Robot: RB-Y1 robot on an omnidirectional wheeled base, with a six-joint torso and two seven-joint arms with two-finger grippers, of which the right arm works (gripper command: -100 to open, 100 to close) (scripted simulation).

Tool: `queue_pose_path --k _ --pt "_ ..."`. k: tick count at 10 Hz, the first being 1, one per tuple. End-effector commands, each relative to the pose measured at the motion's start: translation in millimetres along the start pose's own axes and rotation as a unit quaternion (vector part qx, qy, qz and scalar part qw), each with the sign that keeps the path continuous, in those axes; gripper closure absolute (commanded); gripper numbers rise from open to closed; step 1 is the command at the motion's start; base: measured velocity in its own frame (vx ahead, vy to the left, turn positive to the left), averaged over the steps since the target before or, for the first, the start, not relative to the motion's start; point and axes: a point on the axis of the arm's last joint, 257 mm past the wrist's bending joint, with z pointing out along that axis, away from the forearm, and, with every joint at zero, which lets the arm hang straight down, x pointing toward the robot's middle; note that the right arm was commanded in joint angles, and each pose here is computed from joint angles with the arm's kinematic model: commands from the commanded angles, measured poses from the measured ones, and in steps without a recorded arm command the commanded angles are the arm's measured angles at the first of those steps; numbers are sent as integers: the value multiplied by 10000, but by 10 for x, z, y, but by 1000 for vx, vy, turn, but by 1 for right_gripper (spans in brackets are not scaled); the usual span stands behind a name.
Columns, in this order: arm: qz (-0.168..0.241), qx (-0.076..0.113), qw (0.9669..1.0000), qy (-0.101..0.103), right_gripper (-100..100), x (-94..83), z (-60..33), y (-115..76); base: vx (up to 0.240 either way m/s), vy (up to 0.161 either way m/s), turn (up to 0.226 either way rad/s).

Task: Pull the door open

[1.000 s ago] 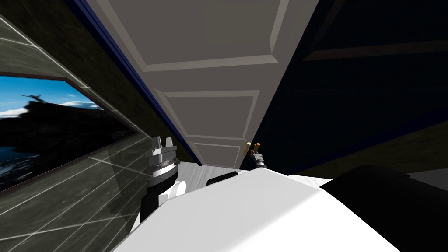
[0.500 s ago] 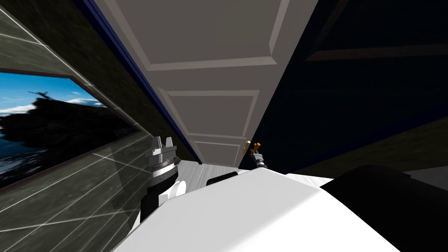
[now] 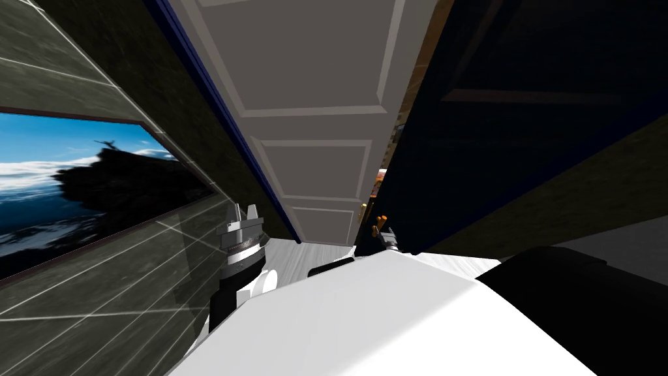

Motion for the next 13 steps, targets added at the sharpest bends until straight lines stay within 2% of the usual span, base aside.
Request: queue_pose_path --k 1,2,5,8,9,13 --pt "-118 -154 9997 -161 100 -89 -111 244 -77 24 -21" --pt "-183 -245 9992 -247 100 -144 -180 369 -141 30 -18" --pt "-227 -305 9988 -305 100 -179 -228 453 -105 21 -21" --pt "-315 -426 9977 -419 100 -246 -327 620 -99 14 -25" --pt "-294 -410 9980 -375 100 -213 -304 598 -67 20 -16" --pt "-349 -477 9972 -461 100 -269 -362 686 -36 -3 -2"
